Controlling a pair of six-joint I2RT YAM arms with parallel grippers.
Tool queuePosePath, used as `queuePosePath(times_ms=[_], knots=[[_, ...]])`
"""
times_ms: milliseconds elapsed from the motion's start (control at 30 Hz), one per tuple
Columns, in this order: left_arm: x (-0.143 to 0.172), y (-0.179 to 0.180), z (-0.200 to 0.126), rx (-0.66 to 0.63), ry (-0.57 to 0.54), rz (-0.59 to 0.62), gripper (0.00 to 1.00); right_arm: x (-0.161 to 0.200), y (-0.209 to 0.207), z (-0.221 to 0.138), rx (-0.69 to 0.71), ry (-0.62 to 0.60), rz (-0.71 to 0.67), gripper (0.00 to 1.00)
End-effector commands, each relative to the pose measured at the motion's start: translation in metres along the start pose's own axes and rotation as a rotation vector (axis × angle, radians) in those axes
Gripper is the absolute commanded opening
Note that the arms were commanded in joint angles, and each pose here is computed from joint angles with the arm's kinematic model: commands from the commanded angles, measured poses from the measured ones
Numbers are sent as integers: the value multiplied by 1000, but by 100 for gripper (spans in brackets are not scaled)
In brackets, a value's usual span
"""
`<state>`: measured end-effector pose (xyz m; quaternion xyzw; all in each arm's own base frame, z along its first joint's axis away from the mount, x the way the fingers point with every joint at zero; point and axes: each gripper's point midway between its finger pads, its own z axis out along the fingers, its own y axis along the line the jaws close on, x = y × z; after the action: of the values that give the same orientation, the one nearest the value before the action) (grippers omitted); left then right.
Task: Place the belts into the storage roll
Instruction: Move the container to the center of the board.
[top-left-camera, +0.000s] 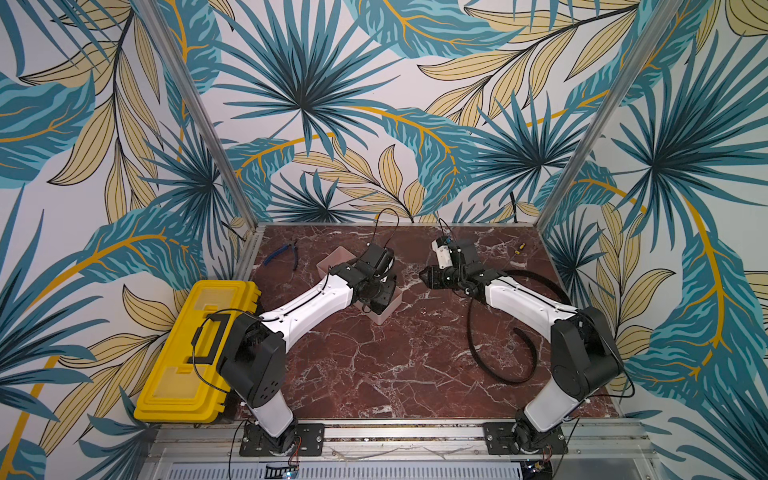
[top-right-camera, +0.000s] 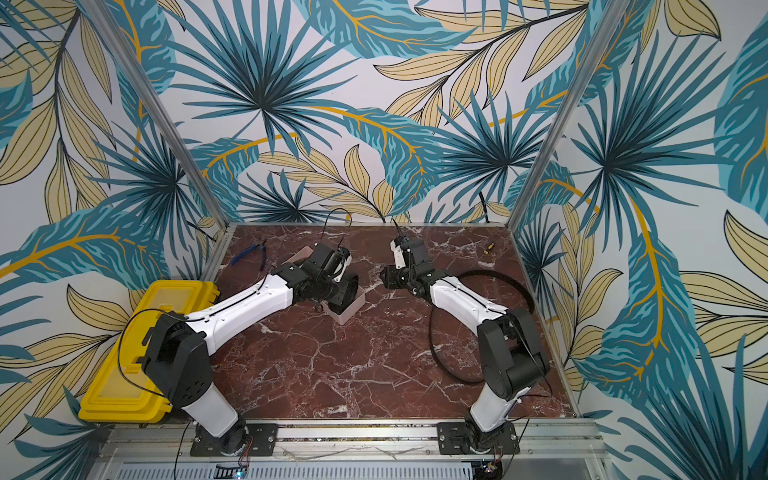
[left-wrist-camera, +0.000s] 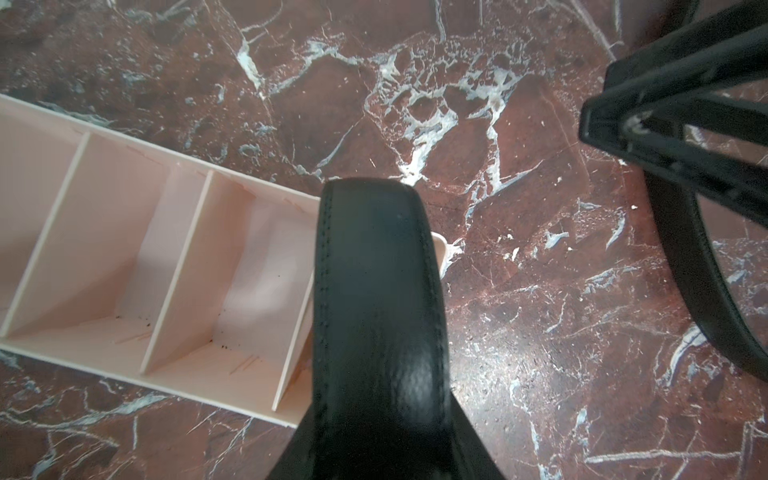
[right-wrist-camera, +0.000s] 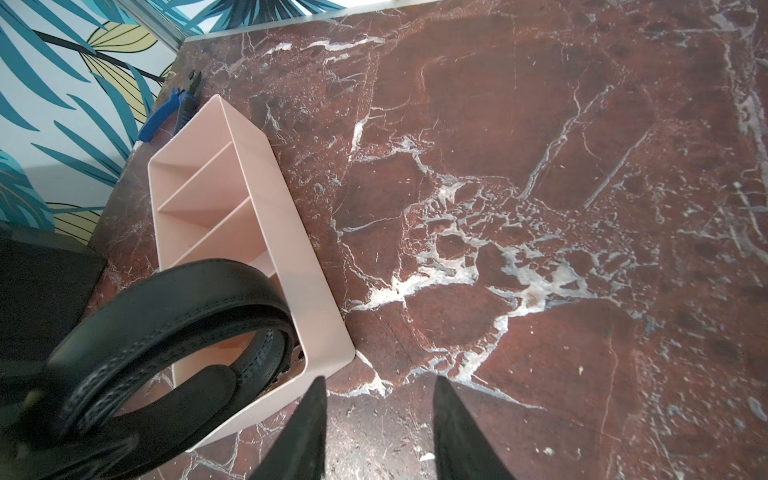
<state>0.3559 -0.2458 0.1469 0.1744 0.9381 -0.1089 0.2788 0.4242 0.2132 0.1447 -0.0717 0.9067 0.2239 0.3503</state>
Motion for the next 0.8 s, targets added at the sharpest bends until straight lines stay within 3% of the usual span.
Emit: queuePosePath(times_ms=[0, 367, 600, 767], knots=[[19, 5, 11, -16, 12, -14, 0, 8, -2, -8, 7, 13, 7, 42], [44, 12, 34, 8, 55, 93, 0, 31, 11, -13, -84, 90, 81, 42], [53, 19, 53, 10, 66, 53, 0, 46, 20, -17, -142, 119, 207, 41], [56, 20, 61, 25, 73, 59, 0, 46, 20, -21, -144, 109, 226, 41]])
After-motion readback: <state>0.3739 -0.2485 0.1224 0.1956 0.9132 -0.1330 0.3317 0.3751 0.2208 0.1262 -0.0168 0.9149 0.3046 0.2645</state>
